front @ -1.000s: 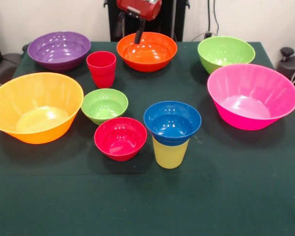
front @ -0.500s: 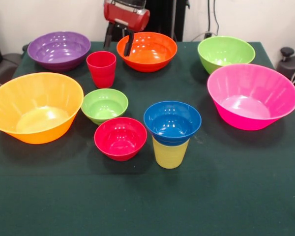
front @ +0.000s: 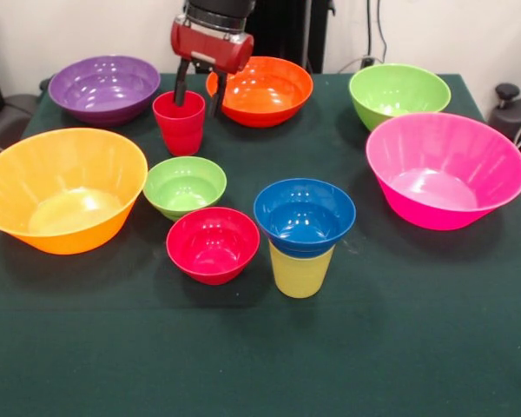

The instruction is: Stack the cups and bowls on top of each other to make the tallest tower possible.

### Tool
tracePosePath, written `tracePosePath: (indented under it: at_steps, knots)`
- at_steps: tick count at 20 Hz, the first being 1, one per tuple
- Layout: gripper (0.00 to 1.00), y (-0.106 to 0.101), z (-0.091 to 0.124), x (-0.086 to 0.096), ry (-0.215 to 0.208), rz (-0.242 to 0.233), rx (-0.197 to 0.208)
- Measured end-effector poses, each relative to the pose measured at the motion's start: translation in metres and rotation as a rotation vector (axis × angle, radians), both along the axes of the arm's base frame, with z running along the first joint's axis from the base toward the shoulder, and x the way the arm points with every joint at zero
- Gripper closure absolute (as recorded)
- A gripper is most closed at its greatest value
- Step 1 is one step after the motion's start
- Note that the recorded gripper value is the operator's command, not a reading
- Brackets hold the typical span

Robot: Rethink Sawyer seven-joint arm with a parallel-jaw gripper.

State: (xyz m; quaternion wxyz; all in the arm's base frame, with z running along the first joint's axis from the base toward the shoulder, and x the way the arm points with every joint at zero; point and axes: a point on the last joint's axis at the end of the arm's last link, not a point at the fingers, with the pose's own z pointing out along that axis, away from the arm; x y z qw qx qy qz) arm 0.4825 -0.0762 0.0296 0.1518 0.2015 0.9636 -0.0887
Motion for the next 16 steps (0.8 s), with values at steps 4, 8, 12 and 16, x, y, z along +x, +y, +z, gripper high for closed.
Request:
tracePosePath:
  at_steps: [4,8,12,16]
  knots:
    - [0.00,0.002,-0.004,0.006,-0.008,0.020,0.011]
    - [0.00,0.006,-0.009,0.005,-0.001,0.027,0.020]
    - [0.00,0.009,-0.019,-0.001,0.020,0.028,0.030]
    - [0.00,0.009,-0.020,0.002,0.004,0.031,0.031]
